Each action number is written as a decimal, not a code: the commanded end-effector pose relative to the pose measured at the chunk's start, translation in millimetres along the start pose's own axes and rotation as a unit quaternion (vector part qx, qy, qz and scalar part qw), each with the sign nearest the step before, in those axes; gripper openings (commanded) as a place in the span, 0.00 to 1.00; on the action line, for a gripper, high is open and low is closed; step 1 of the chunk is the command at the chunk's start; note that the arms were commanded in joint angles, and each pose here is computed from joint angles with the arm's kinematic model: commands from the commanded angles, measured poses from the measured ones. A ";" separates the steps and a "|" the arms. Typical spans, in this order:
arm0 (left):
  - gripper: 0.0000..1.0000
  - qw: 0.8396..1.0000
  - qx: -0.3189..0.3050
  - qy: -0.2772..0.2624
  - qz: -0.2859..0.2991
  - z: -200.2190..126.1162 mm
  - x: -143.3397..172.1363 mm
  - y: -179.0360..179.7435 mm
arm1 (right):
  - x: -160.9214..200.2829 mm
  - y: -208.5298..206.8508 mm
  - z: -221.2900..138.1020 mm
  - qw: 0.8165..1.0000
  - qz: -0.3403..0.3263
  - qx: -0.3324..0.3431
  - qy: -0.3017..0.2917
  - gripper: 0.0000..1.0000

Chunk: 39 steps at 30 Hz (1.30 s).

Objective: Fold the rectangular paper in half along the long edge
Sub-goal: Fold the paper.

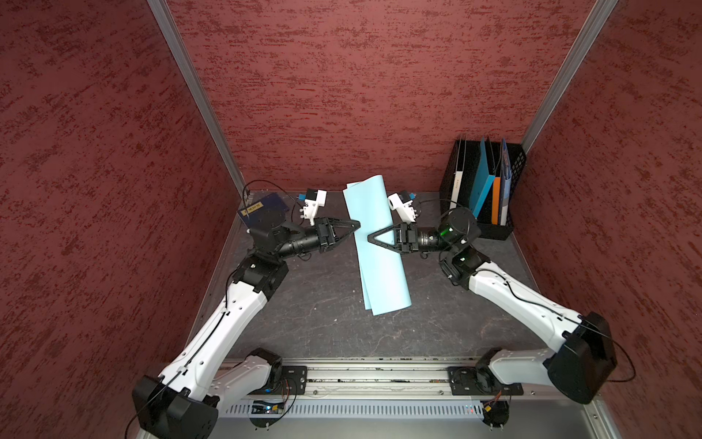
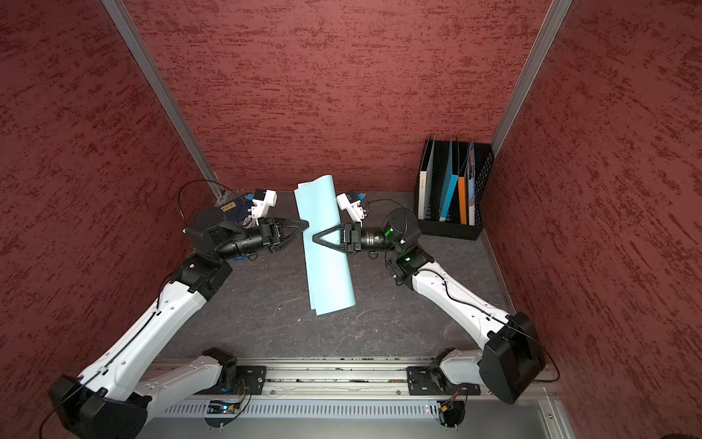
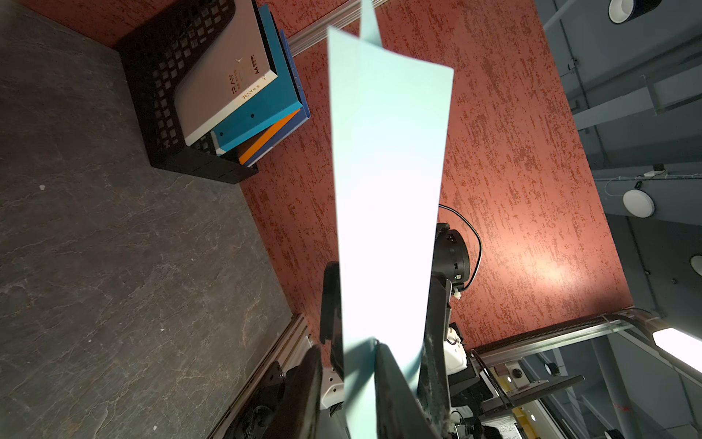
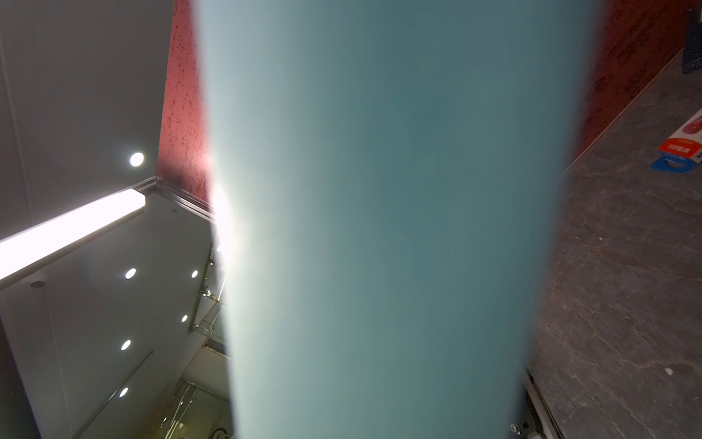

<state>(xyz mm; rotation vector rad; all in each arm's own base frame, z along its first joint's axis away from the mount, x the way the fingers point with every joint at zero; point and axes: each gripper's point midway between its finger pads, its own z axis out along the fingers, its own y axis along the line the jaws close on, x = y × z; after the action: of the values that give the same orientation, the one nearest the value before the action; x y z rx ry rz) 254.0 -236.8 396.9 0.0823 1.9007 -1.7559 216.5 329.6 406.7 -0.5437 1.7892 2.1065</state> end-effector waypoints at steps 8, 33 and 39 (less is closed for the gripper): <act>0.28 1.000 0.008 0.010 0.013 1.5 1.7 -6.6 | -3.1 22.2 -2.5 0.999 -0.038 -0.007 0.000 0.37; 0.33 1.000 0.007 0.008 0.017 1.7 -1.4 -9.7 | 5.2 21.7 -5.1 0.999 -0.033 0.000 0.021 0.37; 0.37 1.000 0.008 0.009 0.015 1.8 -0.8 -10.5 | -8.5 17.5 -9.4 0.999 -0.034 0.017 -0.011 0.37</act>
<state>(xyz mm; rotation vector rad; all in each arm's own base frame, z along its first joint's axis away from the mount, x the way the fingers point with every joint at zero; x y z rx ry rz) 255.1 -238.7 395.8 0.0922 1.9147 -1.7542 213.2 324.9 403.8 -0.5697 1.8370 2.0659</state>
